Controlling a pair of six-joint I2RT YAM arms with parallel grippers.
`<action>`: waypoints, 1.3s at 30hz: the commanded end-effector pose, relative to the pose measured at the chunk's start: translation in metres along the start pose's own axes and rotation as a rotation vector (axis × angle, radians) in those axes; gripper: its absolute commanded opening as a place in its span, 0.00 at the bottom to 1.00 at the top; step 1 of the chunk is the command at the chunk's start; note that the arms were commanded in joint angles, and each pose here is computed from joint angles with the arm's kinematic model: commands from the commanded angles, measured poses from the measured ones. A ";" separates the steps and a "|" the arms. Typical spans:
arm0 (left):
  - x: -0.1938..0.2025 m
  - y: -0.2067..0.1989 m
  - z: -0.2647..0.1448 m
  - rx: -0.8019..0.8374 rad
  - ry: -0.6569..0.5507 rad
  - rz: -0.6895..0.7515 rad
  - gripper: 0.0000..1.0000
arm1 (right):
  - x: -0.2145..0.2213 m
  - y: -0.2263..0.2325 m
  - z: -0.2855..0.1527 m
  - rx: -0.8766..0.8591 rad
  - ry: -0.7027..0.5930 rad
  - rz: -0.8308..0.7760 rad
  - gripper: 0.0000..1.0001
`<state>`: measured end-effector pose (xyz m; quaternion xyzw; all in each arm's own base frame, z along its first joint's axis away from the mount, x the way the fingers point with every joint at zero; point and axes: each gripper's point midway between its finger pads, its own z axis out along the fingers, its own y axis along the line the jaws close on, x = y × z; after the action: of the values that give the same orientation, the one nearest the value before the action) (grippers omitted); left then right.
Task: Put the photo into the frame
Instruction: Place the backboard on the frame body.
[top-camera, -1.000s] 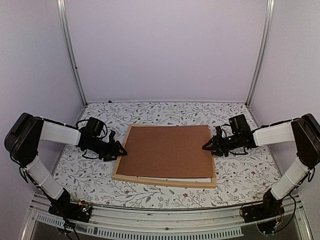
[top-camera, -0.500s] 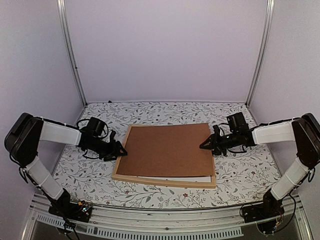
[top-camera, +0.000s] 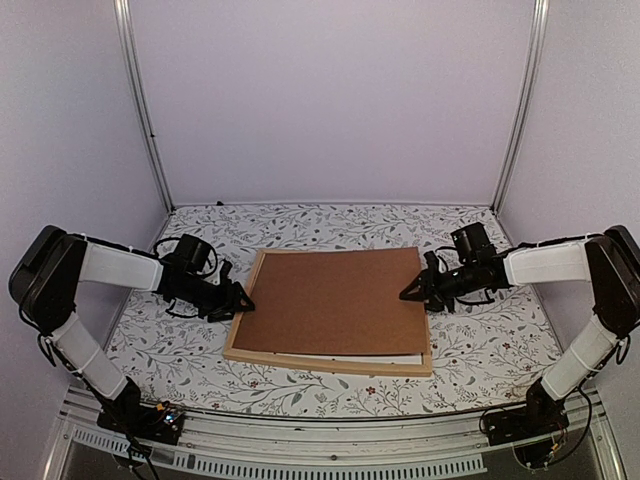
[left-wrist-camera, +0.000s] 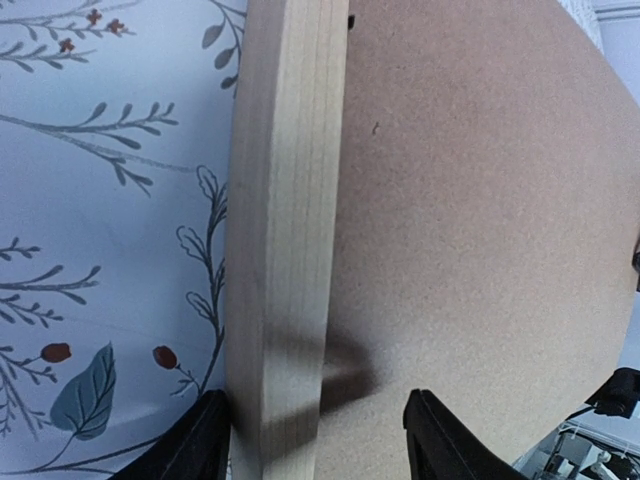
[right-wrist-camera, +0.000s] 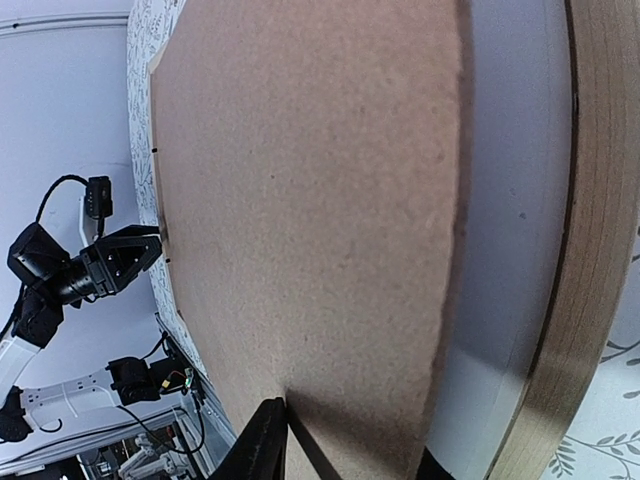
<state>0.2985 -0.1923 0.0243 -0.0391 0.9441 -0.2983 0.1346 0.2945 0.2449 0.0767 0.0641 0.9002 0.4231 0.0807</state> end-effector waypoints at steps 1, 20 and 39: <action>-0.002 -0.005 0.000 -0.009 -0.007 0.034 0.63 | -0.004 0.018 0.004 -0.038 0.014 -0.066 0.30; -0.003 -0.005 0.000 -0.019 -0.012 0.046 0.63 | -0.011 0.003 0.018 0.035 0.030 -0.072 0.40; -0.009 -0.002 -0.006 -0.070 -0.034 0.073 0.63 | -0.015 -0.002 0.015 0.170 0.015 -0.122 0.56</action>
<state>0.3016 -0.1888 0.0236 -0.0287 0.9512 -0.2701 0.1464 0.3052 0.2516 0.0606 0.0279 0.9304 0.3579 0.0743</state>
